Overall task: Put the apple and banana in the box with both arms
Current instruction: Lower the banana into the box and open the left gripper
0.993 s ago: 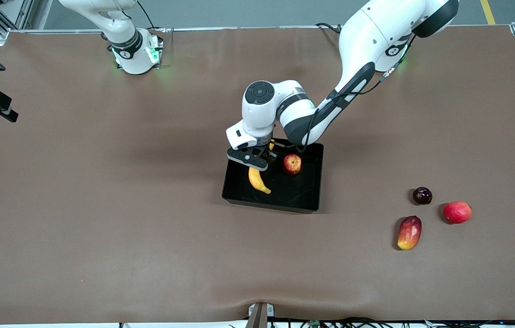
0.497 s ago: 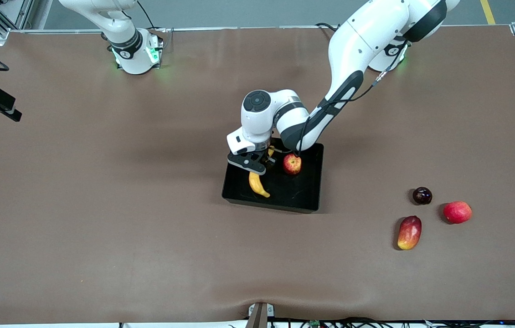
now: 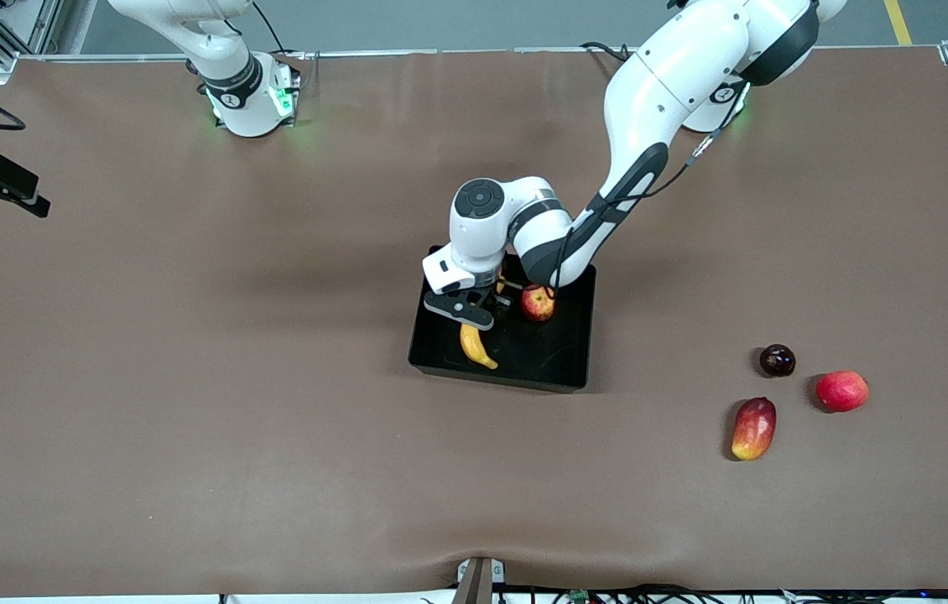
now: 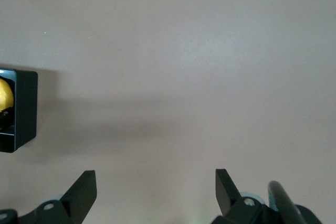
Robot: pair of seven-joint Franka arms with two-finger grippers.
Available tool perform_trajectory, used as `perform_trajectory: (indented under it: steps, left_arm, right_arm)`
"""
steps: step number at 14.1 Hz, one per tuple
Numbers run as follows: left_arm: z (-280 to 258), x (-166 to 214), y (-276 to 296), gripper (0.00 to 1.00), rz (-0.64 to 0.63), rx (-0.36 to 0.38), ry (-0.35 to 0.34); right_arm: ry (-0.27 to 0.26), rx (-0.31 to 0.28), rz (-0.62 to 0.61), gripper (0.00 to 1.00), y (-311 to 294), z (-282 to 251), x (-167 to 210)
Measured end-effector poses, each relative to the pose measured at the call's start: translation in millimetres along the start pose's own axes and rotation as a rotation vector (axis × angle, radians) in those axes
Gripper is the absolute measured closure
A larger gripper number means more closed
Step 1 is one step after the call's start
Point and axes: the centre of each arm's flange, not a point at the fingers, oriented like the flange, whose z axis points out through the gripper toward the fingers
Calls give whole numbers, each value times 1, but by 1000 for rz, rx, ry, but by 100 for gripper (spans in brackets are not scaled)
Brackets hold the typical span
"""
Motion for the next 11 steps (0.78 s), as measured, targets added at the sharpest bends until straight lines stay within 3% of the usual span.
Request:
perform_trajectory:
  steps: [3, 6, 11]
  left_arm:
    - [-19, 20, -13, 1, -34, -7, 42]
    - [-72, 55, -49, 0, -103, -3, 112]
    - [-168, 74, -98, 0, -237, 50, 92]
  right_arm:
    - [-2, 0, 0, 0, 0, 0, 0]
    - [-2, 0, 0, 0, 0, 0, 0]
    - [-2, 0, -1, 0, 0, 0, 0]
